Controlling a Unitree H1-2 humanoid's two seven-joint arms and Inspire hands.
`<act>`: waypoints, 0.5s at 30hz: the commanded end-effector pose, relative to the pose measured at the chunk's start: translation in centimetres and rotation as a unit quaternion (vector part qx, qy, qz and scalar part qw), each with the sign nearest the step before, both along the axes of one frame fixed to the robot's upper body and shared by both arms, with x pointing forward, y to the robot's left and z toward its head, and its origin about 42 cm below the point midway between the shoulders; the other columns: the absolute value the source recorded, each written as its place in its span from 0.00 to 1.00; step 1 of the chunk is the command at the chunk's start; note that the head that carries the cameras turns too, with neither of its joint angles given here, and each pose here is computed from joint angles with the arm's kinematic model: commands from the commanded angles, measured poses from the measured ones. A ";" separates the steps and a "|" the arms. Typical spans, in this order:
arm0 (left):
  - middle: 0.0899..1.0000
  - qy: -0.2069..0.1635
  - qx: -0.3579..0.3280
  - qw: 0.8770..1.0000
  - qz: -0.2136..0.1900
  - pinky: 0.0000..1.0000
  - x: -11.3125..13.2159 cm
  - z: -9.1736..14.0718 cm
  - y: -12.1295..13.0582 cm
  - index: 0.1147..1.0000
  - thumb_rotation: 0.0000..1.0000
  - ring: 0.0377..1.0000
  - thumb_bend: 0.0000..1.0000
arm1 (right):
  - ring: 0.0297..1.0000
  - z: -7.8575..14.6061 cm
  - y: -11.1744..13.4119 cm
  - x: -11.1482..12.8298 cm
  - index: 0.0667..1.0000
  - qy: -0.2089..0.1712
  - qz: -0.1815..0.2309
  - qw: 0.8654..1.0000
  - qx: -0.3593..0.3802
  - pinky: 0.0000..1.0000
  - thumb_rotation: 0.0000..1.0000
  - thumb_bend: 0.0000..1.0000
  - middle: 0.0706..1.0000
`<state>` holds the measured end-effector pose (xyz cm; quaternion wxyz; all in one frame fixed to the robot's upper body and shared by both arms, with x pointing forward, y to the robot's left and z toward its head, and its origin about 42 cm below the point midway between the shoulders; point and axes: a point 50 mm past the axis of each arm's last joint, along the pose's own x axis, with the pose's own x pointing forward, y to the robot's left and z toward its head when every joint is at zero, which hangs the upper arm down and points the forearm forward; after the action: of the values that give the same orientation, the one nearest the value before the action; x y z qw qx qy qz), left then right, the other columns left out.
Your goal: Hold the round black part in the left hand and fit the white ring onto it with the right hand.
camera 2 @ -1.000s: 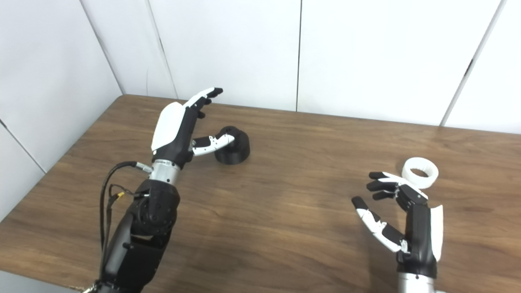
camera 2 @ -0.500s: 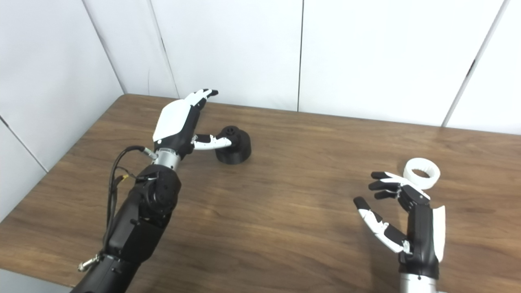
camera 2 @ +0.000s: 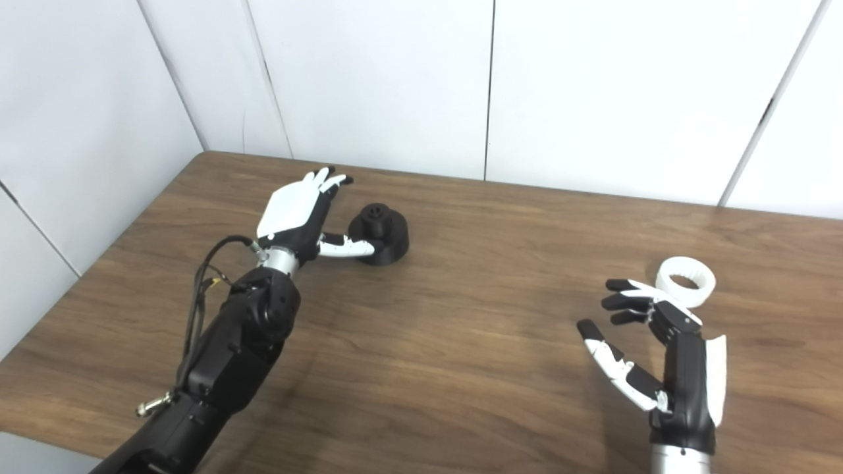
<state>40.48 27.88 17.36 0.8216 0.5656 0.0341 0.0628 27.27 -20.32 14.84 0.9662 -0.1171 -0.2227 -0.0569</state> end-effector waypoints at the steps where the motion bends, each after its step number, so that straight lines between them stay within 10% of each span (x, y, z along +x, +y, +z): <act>1: 1.00 -0.039 0.025 0.999 -0.001 0.91 1.5 2.9 0.5 0.84 0.56 1.00 1.00 | 0.56 0.1 -0.3 -0.2 0.46 -0.005 -0.002 1.000 0.000 0.48 0.15 0.50 0.63; 15: 1.00 0.006 0.028 1.000 -0.009 0.91 2.3 0.8 0.0 0.84 0.57 1.00 1.00 | 0.56 0.2 -0.2 -0.2 0.46 -0.006 -0.002 1.000 -0.001 0.48 0.15 0.50 0.63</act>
<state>41.20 27.61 15.67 0.8082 0.5849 0.0612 0.0321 27.23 -20.35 14.85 0.9663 -0.1170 -0.2220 -0.0570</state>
